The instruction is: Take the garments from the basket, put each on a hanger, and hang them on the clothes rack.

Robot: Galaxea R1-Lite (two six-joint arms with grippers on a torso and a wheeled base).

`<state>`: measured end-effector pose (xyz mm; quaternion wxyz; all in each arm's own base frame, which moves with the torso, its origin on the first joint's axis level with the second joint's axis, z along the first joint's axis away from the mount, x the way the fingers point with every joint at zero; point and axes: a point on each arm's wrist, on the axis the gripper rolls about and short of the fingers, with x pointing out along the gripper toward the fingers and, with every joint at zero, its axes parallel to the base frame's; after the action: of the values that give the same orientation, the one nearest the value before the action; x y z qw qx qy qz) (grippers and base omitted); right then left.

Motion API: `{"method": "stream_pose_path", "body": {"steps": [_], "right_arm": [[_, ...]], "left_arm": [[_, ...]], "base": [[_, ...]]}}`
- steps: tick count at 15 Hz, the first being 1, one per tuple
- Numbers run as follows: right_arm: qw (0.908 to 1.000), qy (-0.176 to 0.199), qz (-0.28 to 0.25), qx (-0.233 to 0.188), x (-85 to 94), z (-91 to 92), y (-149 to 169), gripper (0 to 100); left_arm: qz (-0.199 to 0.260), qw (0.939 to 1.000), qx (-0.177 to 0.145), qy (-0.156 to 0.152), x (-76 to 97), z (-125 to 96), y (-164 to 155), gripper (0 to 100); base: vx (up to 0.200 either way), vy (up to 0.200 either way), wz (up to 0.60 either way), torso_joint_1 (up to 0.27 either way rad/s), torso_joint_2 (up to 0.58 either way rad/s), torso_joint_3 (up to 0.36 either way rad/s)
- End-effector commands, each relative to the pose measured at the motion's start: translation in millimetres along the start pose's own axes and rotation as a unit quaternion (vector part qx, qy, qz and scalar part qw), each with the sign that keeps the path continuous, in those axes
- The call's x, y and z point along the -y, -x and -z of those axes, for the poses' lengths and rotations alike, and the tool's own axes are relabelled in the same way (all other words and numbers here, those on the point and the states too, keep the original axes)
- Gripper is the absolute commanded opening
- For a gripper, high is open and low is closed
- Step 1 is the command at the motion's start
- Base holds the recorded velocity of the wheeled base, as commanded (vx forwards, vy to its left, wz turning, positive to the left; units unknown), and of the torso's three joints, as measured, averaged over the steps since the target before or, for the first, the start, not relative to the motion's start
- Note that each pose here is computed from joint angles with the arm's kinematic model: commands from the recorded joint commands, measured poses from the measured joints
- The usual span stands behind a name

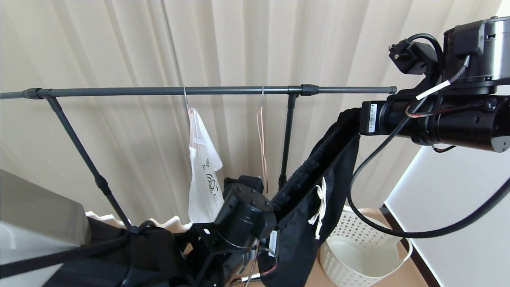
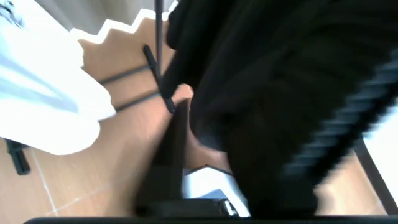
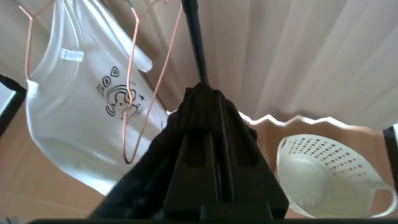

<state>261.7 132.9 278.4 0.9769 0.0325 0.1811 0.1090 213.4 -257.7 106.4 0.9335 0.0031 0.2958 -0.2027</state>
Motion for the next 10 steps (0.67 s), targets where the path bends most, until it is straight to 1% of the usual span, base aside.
{"method": "stream_pose_path", "body": {"steps": [1,2,3,4,5,6,7,8,10], "right_arm": [[0.9995,0.023,0.008,-0.02,7.8,2.9,26.8,0],[0.9959,0.038,0.014,-0.081,12.4,13.7,41.2,0],[0.9919,0.05,0.012,-0.116,10.0,21.1,43.3,0],[0.9882,0.065,0.001,-0.139,2.8,27.2,43.9,0],[0.9847,0.074,-0.005,-0.158,-3.9,33.6,37.4,0],[0.9829,0.078,-0.006,-0.167,-6.1,36.6,33.6,0],[0.9788,0.083,-0.001,-0.187,-9.8,44.2,19.0,0],[0.9767,0.085,0.003,-0.197,-11.6,48.5,10.4,0],[0.9732,0.088,0.01,-0.212,-12.7,55.3,-1.2,0]], "left_arm": [[-0.012,0.9993,0.034,0.014,-15.4,-21.6,7.1,0],[-0.022,0.9977,0.063,0.012,-27.7,-40.3,6.2,0],[-0.025,0.9961,0.085,0.004,-36.7,-55.8,5.1,0],[-0.016,0.9951,0.097,-0.002,-39.5,-66.6,4.9,0],[-0.002,0.9944,0.106,-0.008,-41.2,-75.8,5.2,0],[0.006,0.994,0.108,-0.011,-41.2,-78.7,5.9,0],[0.02,0.9934,0.111,-0.023,-41.6,-83.8,7.8,0],[0.02,0.9943,0.101,-0.028,-41.6,-83.5,7.7,0],[0.01,0.9974,0.06,-0.039,-41.5,-88.4,11.1,0]], "base": [[0.0,0.0,0.0,0.0,0.0,0.0],[0.0,0.0,0.0,0.0,0.0,0.0],[0.0,0.0,0.0,0.0,0.0,0.0],[0.0,0.0,0.0,0.0,0.0,0.0],[0.0,0.0,0.0,0.0,0.0,0.0],[0.0,0.0,0.0,0.0,0.0,0.0],[0.0,0.0,0.0,0.0,0.0,0.0],[0.0,0.0,0.0,0.0,0.0,0.0],[0.0,0.0,0.0,0.0,0.0,0.0]]}}
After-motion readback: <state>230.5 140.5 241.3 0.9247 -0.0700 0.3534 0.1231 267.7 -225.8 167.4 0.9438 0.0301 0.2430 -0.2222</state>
